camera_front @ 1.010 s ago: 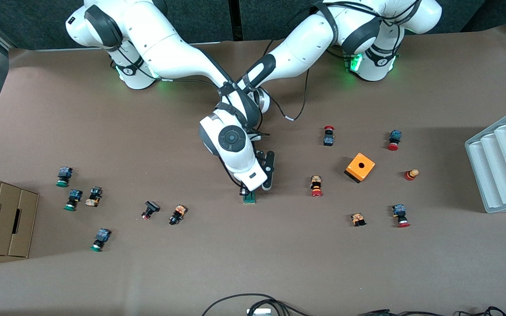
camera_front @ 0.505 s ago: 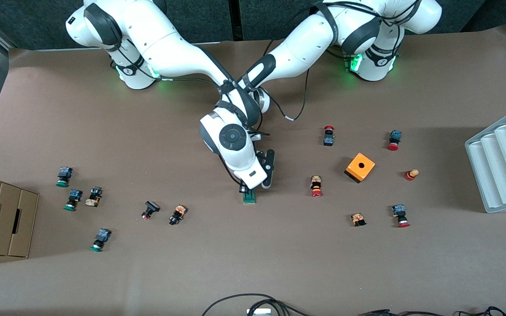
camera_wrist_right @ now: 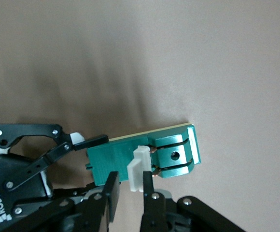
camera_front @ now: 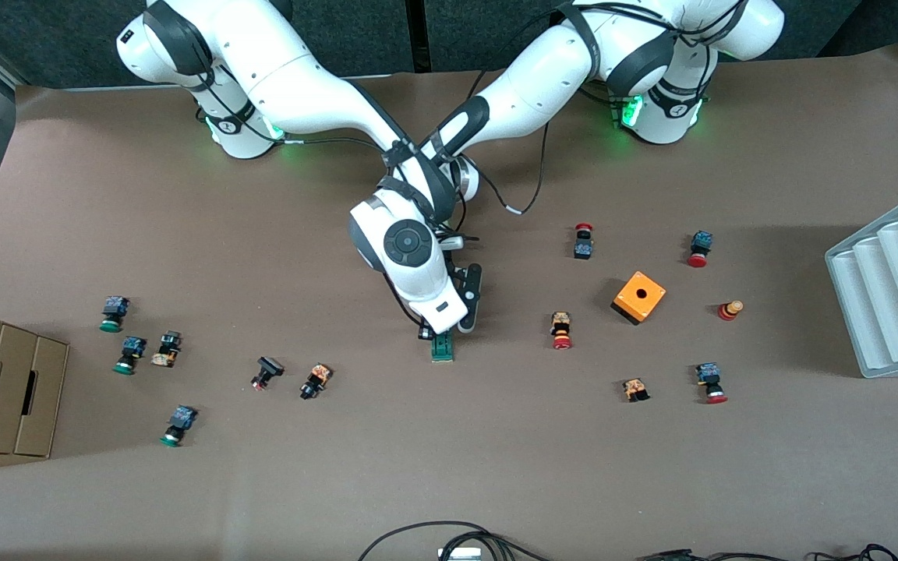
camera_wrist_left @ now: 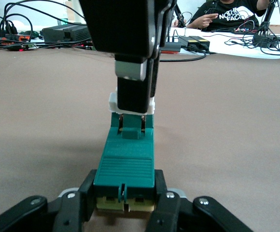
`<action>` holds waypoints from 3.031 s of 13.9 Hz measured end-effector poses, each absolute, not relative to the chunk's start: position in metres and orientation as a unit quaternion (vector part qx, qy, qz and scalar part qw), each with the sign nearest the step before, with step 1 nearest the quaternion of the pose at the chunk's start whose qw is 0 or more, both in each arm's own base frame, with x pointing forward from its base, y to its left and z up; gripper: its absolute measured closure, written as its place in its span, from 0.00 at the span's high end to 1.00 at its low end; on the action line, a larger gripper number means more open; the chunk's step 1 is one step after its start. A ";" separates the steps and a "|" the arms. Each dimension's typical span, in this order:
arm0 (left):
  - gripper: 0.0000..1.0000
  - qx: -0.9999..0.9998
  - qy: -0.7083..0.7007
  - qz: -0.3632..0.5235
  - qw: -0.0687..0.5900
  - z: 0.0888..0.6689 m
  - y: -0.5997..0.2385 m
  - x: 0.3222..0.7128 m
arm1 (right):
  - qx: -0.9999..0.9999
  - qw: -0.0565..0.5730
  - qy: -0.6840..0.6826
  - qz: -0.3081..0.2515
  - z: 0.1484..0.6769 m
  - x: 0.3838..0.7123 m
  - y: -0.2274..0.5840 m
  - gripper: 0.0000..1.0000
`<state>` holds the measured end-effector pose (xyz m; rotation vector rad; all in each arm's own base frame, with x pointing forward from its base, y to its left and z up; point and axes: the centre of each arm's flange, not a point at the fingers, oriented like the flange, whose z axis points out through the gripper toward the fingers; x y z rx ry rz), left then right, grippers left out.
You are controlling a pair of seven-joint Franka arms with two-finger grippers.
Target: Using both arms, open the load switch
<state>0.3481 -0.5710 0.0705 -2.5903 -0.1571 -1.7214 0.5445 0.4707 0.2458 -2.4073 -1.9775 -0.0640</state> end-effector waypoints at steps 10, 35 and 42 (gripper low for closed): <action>0.49 -0.832 -0.050 -0.553 0.014 0.070 -0.571 0.348 | -0.785 0.016 -0.619 -0.020 0.248 0.541 0.474 0.27; 0.49 -0.832 -0.050 -0.553 0.014 0.070 -0.571 0.348 | -0.804 0.020 -0.595 -0.008 0.235 0.527 0.480 0.27; 0.49 -0.832 -0.050 -0.553 0.014 0.070 -0.571 0.348 | -0.809 0.020 -0.588 -0.008 0.228 0.524 0.482 0.27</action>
